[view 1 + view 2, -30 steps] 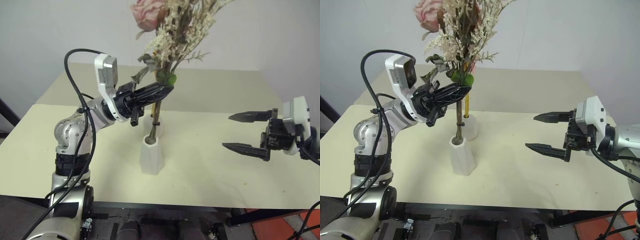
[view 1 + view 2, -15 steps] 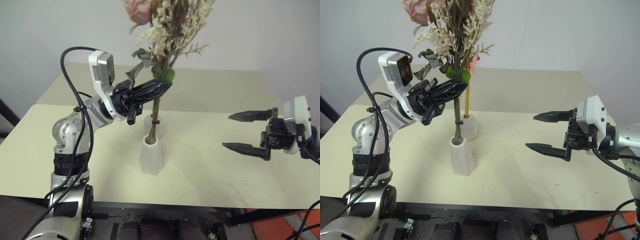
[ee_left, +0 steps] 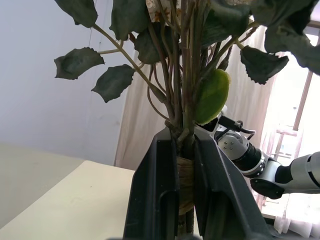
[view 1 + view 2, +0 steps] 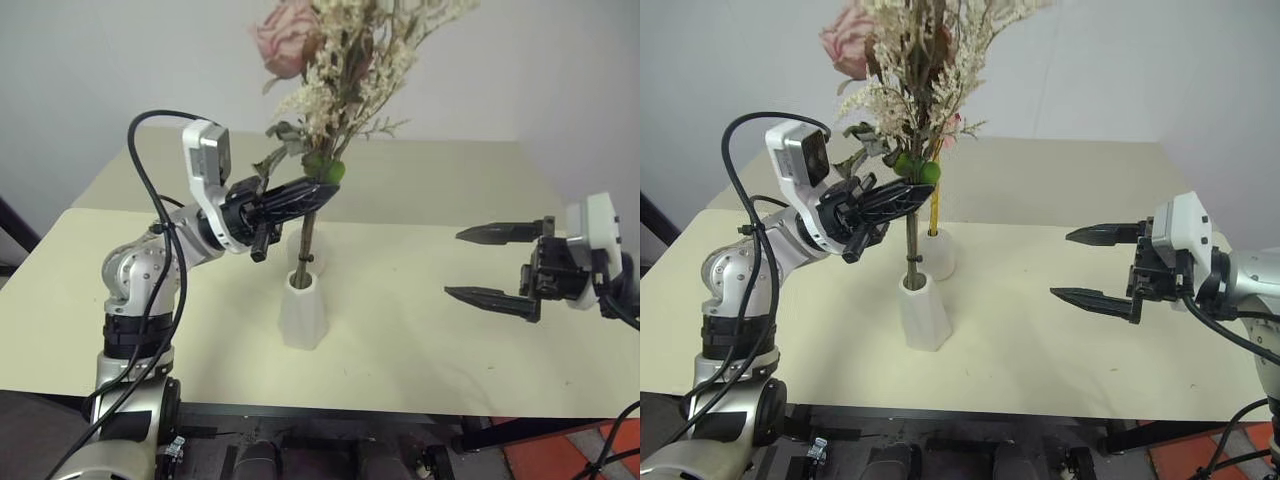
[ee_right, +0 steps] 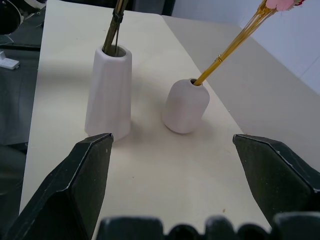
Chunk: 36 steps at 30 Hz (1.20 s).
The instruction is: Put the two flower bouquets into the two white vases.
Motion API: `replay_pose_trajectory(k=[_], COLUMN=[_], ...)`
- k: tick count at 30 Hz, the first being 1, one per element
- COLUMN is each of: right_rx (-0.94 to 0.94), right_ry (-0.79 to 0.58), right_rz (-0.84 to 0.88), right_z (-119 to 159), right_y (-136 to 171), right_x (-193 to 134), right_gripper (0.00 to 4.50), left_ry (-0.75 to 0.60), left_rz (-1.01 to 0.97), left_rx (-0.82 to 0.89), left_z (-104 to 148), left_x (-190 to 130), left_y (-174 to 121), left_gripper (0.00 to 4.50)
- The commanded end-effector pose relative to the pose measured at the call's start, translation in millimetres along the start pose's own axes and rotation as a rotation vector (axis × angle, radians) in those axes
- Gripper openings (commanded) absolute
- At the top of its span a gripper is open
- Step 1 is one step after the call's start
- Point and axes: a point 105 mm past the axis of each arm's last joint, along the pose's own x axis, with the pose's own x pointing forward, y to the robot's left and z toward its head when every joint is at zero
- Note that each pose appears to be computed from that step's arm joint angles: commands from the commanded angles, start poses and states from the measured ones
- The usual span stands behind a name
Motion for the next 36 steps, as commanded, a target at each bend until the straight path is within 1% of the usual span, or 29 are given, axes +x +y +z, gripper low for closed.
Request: replay_pose_trajectory(k=[1,5,14,18,25,36], right_rx=[-0.036,-0.031,-0.025,-0.025,-0.029,-0.033], right_ry=[-0.004,-0.002,-0.001,0.001,-0.002,0.001], right_rz=[-0.017,-0.018,-0.024,-0.025,-0.022,-0.014], right_z=[9.0,8.7,9.5,9.5,10.2,11.0], right_y=[0.7,3.2,3.7,2.7,1.1,-1.4], right_x=[-4.1,-4.5,-5.0,-5.1,-4.5,-4.6], right_gripper=[4.50,4.50,4.50,4.50,4.50,4.50], left_ry=[-0.003,0.007,0.075,0.066,0.051,0.096], left_rz=[-0.032,-0.024,-0.005,0.021,0.036,0.083], left_rx=[0.036,0.025,0.016,0.017,0.028,0.002], left_z=[5.2,1.2,-20.6,-20.1,-15.8,-27.9], left_x=[4.6,4.2,2.5,-0.7,-4.4,-14.5], left_y=[-5.4,-3.4,0.6,5.1,4.6,5.8], left_gripper=[0.12,0.12,0.12,0.12,0.12,0.12])
